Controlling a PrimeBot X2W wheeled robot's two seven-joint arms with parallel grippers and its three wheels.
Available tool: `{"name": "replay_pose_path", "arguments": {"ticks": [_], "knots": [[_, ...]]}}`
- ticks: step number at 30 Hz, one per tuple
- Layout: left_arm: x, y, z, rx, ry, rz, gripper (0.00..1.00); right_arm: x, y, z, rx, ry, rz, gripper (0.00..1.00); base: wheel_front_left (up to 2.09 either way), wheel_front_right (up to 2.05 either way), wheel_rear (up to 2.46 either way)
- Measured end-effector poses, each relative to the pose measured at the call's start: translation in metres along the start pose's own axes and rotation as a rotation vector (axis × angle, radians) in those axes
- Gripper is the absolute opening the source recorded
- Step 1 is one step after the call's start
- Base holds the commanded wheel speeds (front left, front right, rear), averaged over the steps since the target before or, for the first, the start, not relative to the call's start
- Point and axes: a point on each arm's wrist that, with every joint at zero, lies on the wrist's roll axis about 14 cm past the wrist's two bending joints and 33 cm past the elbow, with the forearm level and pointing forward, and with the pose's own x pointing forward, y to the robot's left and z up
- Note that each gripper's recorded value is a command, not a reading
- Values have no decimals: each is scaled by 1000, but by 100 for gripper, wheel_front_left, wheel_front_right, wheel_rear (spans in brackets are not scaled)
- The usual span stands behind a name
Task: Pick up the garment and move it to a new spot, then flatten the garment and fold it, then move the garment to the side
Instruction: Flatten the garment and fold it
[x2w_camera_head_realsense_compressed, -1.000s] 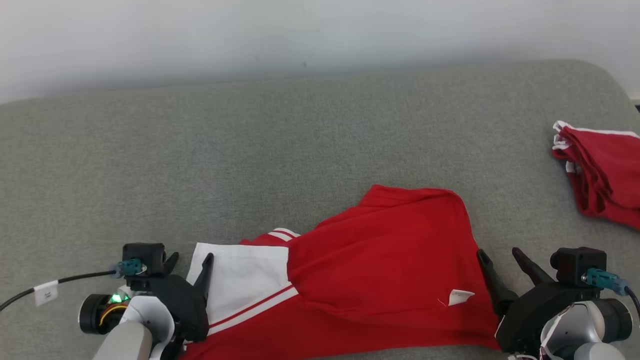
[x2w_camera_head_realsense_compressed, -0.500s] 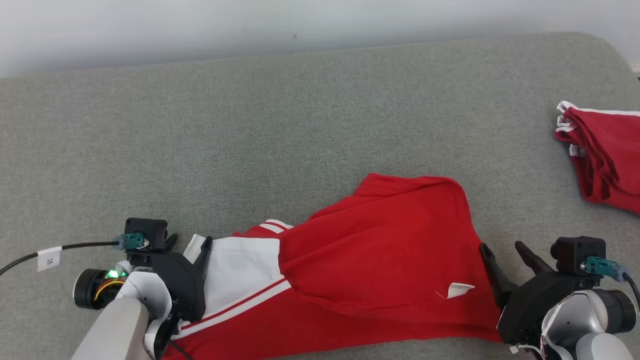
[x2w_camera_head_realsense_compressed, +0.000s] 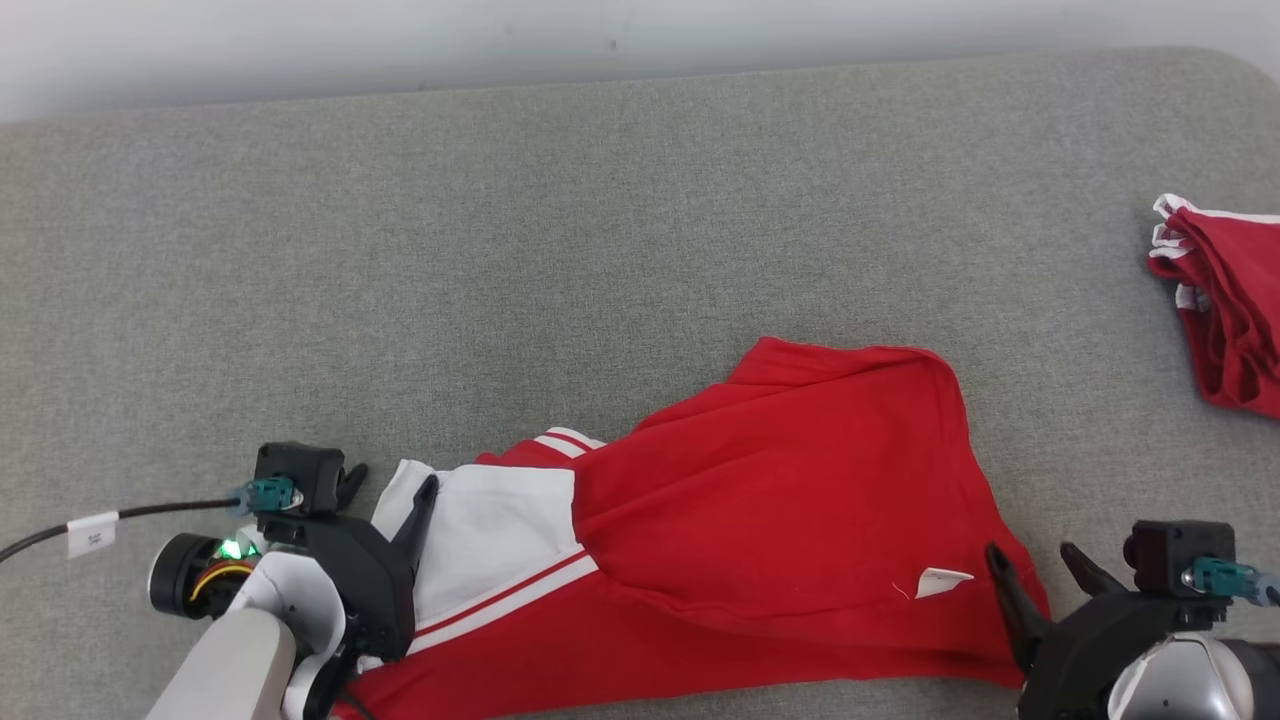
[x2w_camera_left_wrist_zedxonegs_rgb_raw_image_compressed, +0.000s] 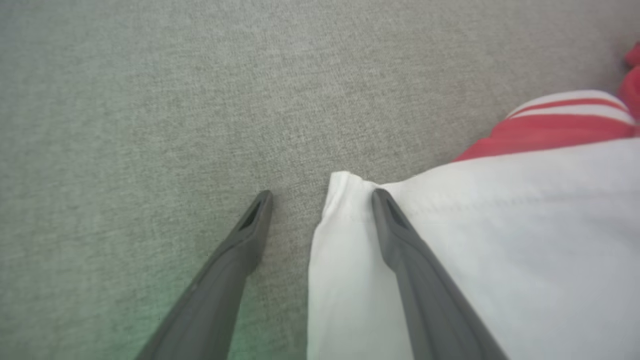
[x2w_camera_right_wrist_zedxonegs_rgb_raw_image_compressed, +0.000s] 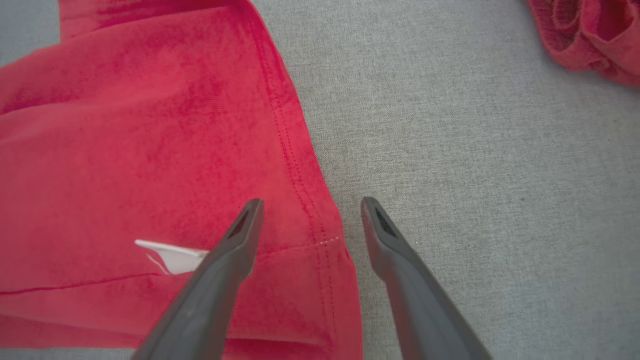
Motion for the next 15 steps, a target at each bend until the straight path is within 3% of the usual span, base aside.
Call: {"name": "replay_pose_path", "arguments": {"ticks": [8, 15], "knots": [[-4, -2, -3, -3, 1, 1, 100, 4, -13, -26, 7, 104, -47, 100, 0, 0, 0], [-3, -2, -4, -9, 5, 2, 100, 18, -16, -25, -7, 122, -58, 100, 0, 0, 0]]}}
